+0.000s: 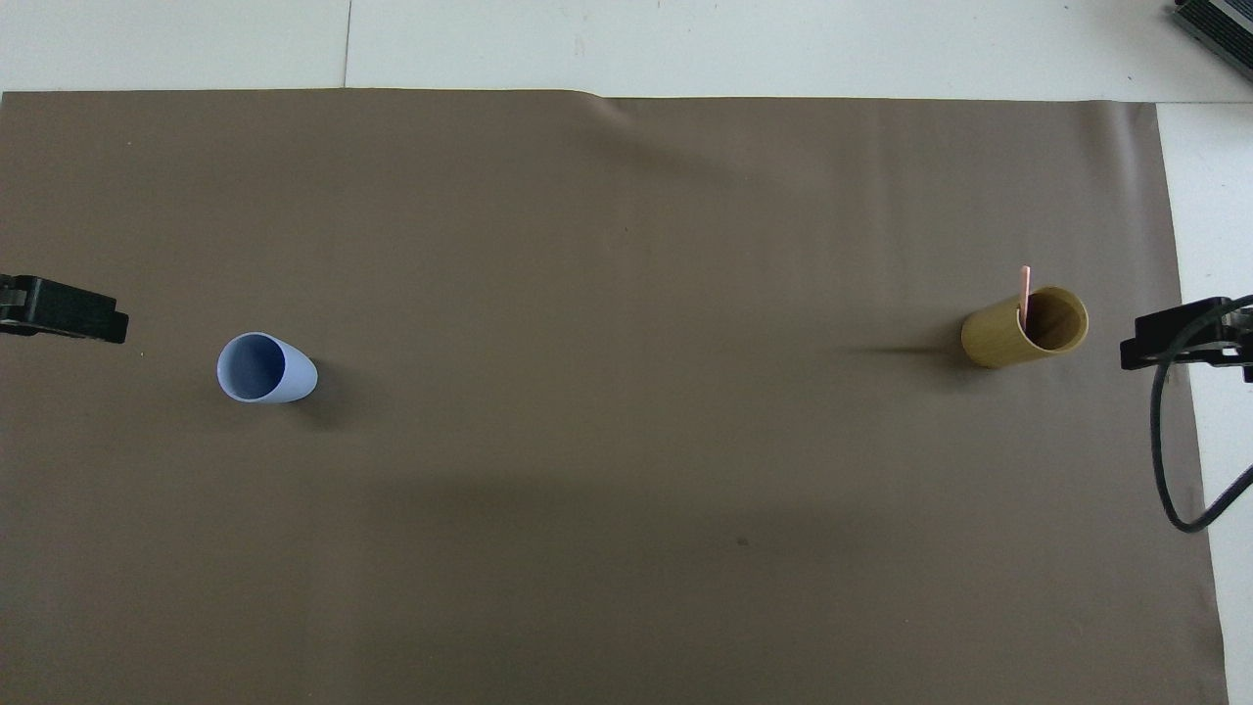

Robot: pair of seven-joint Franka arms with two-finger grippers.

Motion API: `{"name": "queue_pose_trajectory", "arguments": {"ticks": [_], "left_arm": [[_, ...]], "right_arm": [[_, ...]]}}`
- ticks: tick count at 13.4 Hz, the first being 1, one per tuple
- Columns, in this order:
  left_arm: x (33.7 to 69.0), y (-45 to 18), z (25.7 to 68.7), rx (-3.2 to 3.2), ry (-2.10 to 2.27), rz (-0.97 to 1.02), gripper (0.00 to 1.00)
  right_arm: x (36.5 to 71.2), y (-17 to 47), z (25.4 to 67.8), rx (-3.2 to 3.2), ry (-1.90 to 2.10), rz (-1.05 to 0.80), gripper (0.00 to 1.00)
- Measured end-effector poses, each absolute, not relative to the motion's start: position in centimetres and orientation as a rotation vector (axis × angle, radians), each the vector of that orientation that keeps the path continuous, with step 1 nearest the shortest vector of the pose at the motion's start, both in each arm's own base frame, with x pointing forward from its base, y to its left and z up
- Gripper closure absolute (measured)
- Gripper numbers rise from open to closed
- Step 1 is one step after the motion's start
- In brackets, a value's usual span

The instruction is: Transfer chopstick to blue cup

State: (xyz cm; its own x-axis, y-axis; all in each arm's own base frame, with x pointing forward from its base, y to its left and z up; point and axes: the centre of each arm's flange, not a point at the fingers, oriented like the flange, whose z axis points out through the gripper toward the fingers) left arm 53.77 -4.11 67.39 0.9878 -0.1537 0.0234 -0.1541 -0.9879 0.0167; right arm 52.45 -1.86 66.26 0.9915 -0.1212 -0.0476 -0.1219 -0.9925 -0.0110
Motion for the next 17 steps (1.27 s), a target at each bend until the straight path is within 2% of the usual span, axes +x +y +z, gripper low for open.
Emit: {"name": "queue_pose_trajectory", "arguments": {"ticks": [5,17], "left_arm": [[54.0,-4.1,66.9,3.105,-0.237,0.033,0.0],[54.3,-2.0,66.5,3.108,-0.198,0.054,0.0]], "right_arm": [[53.0,-1.9,66.2,-3.121,0.191,0.015,0.0],[52.9,-1.9,66.2,-3.121,0.191,0.014,0.0]]}}
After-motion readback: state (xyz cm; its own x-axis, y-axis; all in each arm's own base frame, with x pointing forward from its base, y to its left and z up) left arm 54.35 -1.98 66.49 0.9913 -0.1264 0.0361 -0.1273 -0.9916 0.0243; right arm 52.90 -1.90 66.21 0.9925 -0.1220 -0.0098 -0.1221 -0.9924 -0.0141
